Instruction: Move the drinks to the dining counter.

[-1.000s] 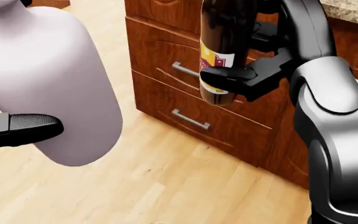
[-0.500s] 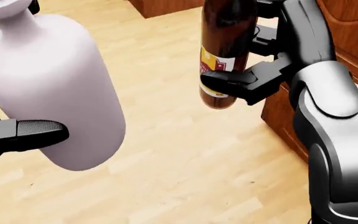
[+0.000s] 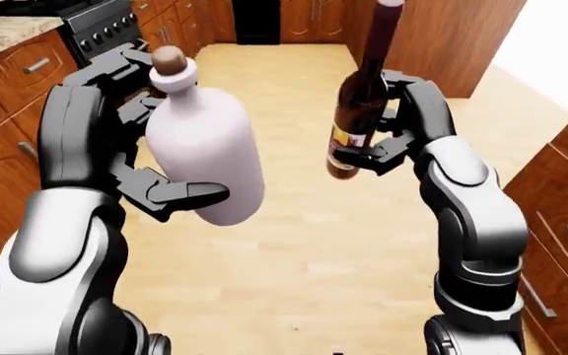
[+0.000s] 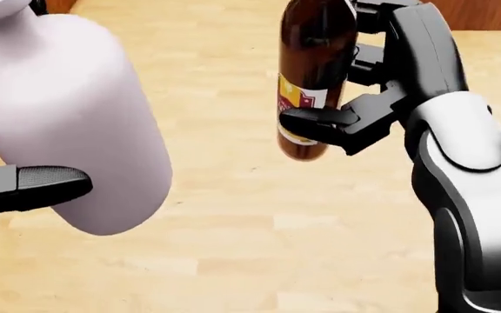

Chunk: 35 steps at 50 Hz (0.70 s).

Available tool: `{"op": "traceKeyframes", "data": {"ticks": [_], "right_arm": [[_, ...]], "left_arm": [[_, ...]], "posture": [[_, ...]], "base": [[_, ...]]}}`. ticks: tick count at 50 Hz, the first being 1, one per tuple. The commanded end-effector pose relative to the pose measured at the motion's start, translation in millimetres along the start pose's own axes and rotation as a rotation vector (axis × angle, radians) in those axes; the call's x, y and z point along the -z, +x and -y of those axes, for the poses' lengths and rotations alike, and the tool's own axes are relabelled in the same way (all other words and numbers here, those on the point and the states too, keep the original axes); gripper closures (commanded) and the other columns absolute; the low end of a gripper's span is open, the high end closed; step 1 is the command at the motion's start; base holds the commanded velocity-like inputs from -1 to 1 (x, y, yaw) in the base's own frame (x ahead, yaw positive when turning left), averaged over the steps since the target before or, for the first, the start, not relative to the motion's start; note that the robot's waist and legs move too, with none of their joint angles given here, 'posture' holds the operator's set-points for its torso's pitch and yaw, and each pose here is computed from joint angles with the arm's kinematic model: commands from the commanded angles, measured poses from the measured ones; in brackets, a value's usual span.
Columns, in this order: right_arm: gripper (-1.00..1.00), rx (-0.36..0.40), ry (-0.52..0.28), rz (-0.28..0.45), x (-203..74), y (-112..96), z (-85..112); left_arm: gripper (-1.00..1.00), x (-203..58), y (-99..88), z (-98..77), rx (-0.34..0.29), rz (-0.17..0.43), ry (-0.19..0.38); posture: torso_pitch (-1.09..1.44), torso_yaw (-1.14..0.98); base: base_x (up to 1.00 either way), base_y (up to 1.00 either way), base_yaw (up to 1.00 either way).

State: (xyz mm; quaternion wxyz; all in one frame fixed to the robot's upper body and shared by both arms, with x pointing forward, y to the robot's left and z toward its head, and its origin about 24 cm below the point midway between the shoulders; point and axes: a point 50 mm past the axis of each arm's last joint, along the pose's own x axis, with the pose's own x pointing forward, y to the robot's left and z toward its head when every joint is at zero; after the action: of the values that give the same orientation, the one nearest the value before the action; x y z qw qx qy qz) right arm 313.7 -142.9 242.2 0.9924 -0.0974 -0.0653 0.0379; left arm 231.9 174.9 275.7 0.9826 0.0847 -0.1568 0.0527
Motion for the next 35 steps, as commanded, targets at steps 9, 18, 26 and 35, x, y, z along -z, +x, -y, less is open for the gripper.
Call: {"op": "traceKeyframes", "data": {"ticks": [9,18,26,35], "right_arm": [[1.00,0.142,-0.002,0.142,-24.8,-8.7,23.6],[1.00,0.151,0.007,0.147,-23.5,-9.4,25.3],[1.00,0.151,0.011,0.151,-22.6,-9.8,24.2],[1.00,0.145,0.012,0.151,-18.6,-12.8,21.6]], "left_arm": [[1.00,-8.8,0.1,4.8,0.027,0.063,0.000],[1.00,-7.4,1.2,6.2,0.029,0.060,0.000],[1.00,-8.4,0.4,7.2,0.034,0.063,-0.005],[1.00,-12.3,-0.5,8.5,0.036,0.067,-0.001]], "posture": [[0.00,0.00],[0.00,0.00],[0.00,0.00],[0.00,0.00]], "base": [[0.40,-0.01,0.00],[0.71,-0.03,0.00],[0.86,-0.02,0.00],[0.90,-0.02,0.00]]}}
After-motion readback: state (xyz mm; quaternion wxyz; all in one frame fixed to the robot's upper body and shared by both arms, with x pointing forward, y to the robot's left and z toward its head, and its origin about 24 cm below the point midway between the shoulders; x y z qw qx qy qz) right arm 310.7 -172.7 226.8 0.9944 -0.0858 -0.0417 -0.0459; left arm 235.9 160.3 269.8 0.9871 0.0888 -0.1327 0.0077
